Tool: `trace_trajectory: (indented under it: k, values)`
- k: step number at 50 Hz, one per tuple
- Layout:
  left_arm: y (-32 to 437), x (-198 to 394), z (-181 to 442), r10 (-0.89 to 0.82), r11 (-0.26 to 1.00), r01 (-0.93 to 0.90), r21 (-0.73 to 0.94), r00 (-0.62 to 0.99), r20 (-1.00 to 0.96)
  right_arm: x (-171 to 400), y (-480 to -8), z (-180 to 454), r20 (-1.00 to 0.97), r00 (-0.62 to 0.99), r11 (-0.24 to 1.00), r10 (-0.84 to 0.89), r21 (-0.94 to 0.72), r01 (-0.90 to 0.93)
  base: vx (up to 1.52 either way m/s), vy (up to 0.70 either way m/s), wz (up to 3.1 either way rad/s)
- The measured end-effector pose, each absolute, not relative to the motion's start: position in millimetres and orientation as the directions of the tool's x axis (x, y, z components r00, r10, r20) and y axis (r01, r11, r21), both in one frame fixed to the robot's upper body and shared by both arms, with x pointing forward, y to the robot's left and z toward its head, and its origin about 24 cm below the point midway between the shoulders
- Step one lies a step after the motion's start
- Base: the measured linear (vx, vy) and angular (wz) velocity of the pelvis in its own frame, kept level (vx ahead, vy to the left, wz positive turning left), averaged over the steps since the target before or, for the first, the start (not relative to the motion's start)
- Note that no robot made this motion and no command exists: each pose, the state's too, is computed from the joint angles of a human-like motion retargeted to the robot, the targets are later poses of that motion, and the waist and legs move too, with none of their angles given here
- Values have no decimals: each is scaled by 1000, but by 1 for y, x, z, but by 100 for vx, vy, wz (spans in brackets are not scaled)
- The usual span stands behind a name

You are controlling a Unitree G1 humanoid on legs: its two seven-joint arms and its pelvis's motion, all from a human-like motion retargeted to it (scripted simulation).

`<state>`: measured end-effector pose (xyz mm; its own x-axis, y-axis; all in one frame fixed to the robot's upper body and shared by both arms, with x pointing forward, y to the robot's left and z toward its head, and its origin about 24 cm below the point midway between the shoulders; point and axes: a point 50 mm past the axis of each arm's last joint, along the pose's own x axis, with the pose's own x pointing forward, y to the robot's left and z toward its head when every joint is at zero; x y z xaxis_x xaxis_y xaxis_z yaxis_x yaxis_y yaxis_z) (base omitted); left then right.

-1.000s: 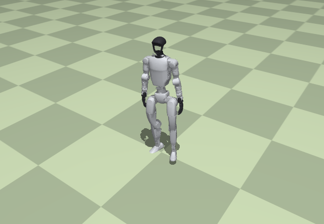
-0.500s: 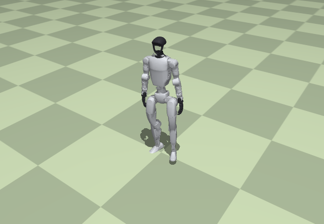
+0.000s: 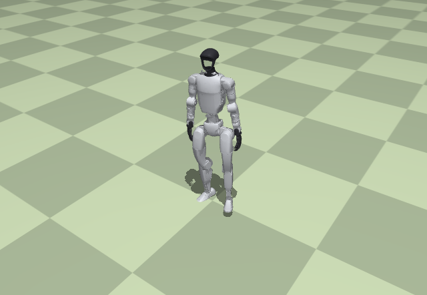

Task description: Upper body actions

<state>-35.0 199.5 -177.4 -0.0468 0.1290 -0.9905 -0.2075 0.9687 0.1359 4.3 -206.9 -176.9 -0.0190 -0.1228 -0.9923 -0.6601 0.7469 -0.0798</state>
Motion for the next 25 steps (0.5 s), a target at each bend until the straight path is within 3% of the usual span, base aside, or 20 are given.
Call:
trace_trajectory:
  k: [25]
  values:
    - [199, -35, -178, 128, 969, -206, 135, -45, -991, 4, -207, -177, -992, -20, 746, -123, -79, -661, 0, 0, 0]
